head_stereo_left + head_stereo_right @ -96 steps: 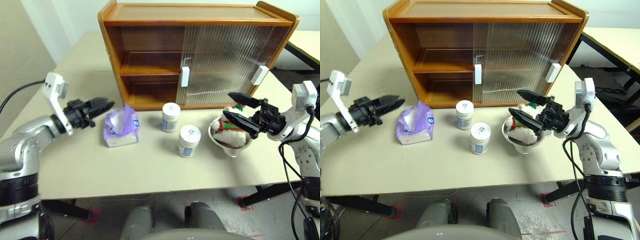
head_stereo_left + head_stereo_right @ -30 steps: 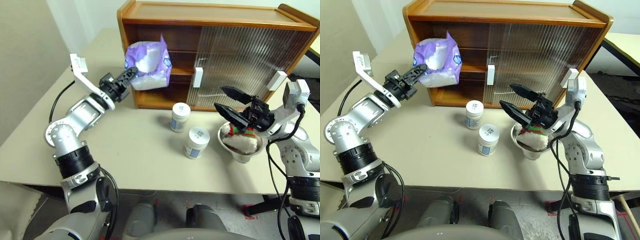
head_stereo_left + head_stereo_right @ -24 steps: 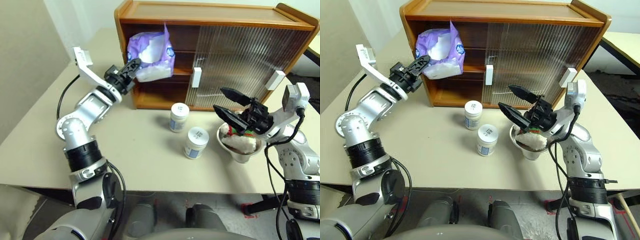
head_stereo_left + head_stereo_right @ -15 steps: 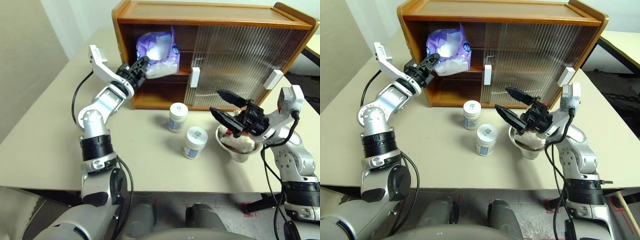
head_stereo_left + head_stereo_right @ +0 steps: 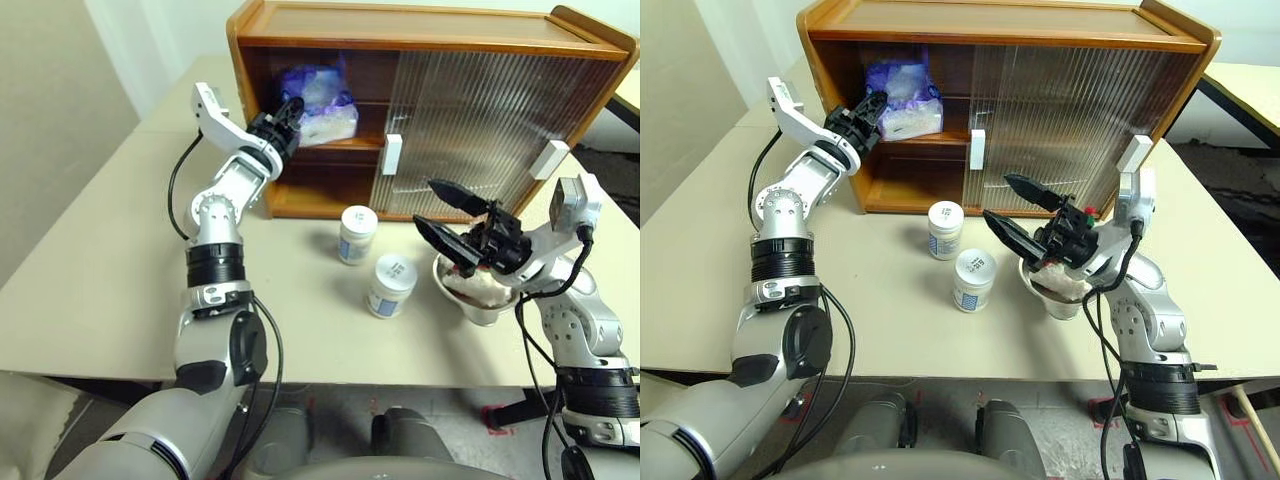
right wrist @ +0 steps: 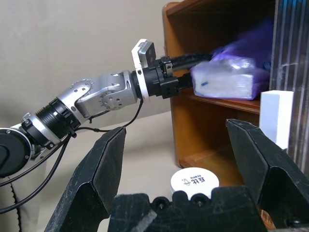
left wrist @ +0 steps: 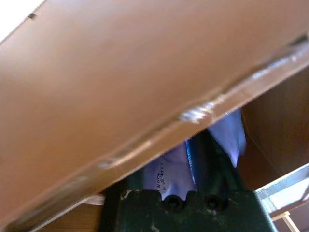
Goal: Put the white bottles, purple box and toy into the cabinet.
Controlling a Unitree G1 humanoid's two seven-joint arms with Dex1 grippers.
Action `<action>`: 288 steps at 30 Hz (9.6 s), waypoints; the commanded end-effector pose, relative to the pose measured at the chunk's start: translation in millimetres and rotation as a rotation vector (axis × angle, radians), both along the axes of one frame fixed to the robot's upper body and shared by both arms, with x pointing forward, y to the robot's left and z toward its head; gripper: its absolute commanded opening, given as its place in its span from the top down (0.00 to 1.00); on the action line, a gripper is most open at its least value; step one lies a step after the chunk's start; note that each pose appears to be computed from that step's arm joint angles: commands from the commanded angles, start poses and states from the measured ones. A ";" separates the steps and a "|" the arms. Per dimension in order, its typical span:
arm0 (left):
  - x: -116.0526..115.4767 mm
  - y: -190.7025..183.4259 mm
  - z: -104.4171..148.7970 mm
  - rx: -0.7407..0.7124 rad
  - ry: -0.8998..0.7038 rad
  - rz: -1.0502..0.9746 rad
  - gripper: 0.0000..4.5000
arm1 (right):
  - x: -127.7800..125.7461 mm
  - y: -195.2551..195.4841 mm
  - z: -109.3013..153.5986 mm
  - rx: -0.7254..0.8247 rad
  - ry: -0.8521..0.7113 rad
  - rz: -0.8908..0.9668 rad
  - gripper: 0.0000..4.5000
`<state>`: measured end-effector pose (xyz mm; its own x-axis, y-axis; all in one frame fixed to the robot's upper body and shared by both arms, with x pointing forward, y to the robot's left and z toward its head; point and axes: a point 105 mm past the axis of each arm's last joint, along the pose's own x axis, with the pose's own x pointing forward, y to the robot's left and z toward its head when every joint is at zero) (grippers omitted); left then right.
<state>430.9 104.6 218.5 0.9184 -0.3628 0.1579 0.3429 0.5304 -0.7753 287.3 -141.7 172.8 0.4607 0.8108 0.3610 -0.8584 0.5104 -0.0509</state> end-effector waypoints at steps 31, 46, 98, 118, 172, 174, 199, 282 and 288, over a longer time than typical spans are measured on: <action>-56.9 -21.9 -12.8 0.571 -0.339 -0.262 0.99 | 6.7 11.9 7.7 0.014 -0.019 0.048 0.00; -4.6 -10.5 -21.3 0.822 -0.321 -0.105 0.99 | 0.2 9.9 3.3 0.017 -0.010 0.014 0.00; -104.4 -24.0 -169.0 0.975 -0.228 -0.642 0.00 | 6.1 -5.0 -5.1 -0.075 0.030 -0.023 0.00; -78.5 -51.2 -175.6 0.930 -0.241 -0.564 0.32 | 3.3 -6.6 -3.7 -0.081 0.033 -0.035 0.00; 20.0 -23.8 -131.5 1.040 -0.090 -0.035 0.32 | -11.4 -9.9 -6.0 -0.068 0.056 -0.073 0.00; 19.9 -24.6 -132.2 1.041 -0.087 -0.034 0.32 | -11.5 -10.1 -5.3 -0.068 0.055 -0.075 0.00; 3.7 -9.4 -154.1 0.980 -0.053 -0.036 0.01 | -9.4 -4.3 -9.7 -0.069 0.064 -0.057 0.00; 18.3 -5.9 -138.8 0.962 -0.036 0.041 0.99 | -9.8 5.8 -22.5 -0.078 0.066 -0.037 0.00; 21.5 -9.1 -133.7 0.969 -0.037 0.049 0.99 | -9.7 6.9 -20.6 -0.076 0.061 -0.039 0.00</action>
